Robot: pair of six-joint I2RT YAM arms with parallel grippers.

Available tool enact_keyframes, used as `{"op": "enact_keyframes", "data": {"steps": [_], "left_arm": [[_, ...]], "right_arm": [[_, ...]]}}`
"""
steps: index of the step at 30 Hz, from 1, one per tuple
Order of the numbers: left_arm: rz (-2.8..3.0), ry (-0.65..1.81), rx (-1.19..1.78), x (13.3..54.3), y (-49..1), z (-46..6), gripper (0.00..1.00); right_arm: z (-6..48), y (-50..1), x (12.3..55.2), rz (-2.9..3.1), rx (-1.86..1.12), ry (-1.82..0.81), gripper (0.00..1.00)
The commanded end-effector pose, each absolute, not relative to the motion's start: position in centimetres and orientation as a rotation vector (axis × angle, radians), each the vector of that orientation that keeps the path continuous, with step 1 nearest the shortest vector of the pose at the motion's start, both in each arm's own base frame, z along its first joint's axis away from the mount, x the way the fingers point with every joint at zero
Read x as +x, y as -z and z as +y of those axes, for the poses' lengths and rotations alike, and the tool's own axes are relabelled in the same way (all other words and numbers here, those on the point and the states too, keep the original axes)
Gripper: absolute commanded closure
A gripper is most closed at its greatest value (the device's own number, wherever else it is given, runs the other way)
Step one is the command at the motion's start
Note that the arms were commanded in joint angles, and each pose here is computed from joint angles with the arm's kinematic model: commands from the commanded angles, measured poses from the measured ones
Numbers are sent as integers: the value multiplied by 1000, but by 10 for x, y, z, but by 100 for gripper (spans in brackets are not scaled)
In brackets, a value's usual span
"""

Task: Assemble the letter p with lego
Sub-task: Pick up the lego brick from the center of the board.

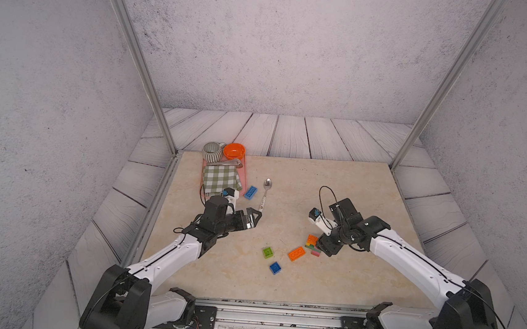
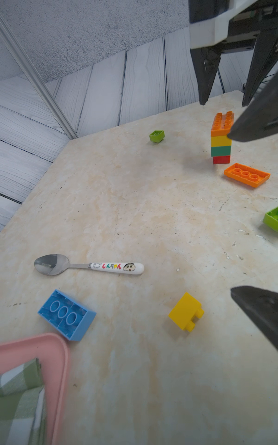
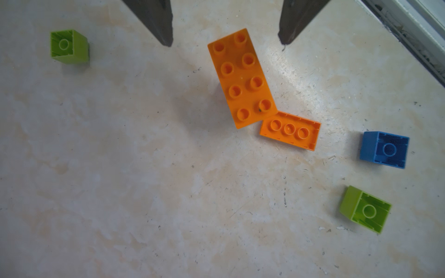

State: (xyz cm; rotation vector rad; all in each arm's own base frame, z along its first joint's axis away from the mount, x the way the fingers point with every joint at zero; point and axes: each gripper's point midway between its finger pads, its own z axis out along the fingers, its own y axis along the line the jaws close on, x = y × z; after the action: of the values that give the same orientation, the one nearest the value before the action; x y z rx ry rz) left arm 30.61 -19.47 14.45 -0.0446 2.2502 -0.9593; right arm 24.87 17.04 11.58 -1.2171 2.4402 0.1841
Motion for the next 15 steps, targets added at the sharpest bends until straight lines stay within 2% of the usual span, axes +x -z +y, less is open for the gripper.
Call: {"op": "enact_keyframes", "data": {"steps": [1,3,7,11,15], "left_arm": [[2233,954,-11,306,-151,-197,2],[2234,952,-12,306,-151,-197,2],[2234,957,-8,305,-151,-198,2],[2234,960,-5,305,-152,-198,2],[2233,965,-3,305,-152,-199,2]], "right_arm": [[176,-111,249,2448,-1271,-228,20],[175,-104,249,2479,-1291,-230,17],[173,-93,249,2515,-1313,-216,19],[174,-87,249,2543,-1332,-228,29],[177,-80,247,2576,-1354,-258,42]]}}
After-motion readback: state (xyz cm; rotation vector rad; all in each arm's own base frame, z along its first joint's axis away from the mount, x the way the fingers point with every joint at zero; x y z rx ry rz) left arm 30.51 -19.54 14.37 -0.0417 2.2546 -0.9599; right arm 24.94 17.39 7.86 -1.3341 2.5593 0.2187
